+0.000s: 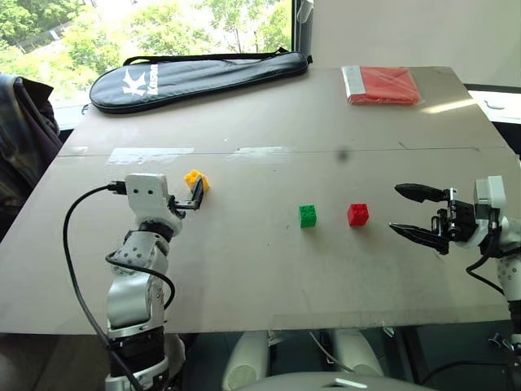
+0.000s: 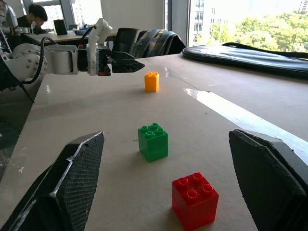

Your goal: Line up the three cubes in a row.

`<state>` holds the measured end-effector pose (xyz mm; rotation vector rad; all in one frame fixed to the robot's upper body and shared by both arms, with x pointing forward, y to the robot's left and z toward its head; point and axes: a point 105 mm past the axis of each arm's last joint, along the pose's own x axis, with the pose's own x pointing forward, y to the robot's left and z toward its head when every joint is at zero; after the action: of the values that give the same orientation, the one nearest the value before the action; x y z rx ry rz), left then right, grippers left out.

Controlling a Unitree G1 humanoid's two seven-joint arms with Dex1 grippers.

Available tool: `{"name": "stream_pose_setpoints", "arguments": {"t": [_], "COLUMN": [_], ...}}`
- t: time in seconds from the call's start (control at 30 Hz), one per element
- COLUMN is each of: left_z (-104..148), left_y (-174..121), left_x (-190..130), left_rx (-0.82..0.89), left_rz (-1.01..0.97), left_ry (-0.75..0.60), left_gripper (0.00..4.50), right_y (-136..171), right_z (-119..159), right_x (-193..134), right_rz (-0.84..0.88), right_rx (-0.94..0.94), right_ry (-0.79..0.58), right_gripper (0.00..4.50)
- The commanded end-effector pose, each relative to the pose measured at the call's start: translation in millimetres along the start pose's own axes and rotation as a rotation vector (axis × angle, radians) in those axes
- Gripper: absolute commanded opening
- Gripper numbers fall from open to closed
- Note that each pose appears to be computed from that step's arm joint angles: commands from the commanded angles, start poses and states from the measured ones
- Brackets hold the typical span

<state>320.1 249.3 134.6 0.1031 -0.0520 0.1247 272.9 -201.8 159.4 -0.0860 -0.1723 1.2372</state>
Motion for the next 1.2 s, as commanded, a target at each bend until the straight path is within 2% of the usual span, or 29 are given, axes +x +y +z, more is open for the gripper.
{"name": "stream_pose_setpoints", "arguments": {"t": [0.03,0.13,0.23,0.43,0.8,0.9,0.97,1.07,1.2], "left_z": [-2.5,-16.1,-25.7,-31.8,-57.9,-60.8,-63.8,-69.5,-67.8], "left_y": [-3.4,-10.8,-27.3,-1.0,2.9,7.1,6.6,0.9,-13.2], "left_x": [4.6,9.4,18.3,34.8,47.3,52.2,51.8,46.6,36.7], "left_rx": [0.028,0.045,0.057,0.125,0.19,0.17,0.164,0.181,0.182], "left_rz": [0.056,0.062,-0.019,-0.089,-0.465,-0.507,-0.552,-0.642,-0.797], "left_ry": [0.016,0.077,0.1,0.097,0.149,0.151,0.155,0.167,0.144], "left_gripper": [4.44,4.44,4.44,4.44,4.44,3.64,2.82,1.32,1.32], "right_y": [0.5,-0.4,-0.6,1.3,2.1,2.8,3.0,3.5,3.5], "right_z": [7.4,9.6,11.8,11.9,9.1,8.6,8.5,8.5,8.5], "right_x": [1.7,2.2,2.2,0.4,-4.9,-4.3,-4.2,-4.9,-7.8], "right_rz": [0.017,0.016,0.012,0.001,-0.019,-0.018,-0.018,-0.018,-0.019], "right_rx": [-0.036,-0.043,-0.052,-0.057,-0.061,-0.062,-0.062,-0.063,-0.062], "right_ry": [-0.014,-0.012,-0.008,-0.001,0.004,0.003,0.001,0.002,0.006], "right_gripper": [4.27,4.27,4.27,4.27,4.27,4.27,4.27,4.27,4.27]}}
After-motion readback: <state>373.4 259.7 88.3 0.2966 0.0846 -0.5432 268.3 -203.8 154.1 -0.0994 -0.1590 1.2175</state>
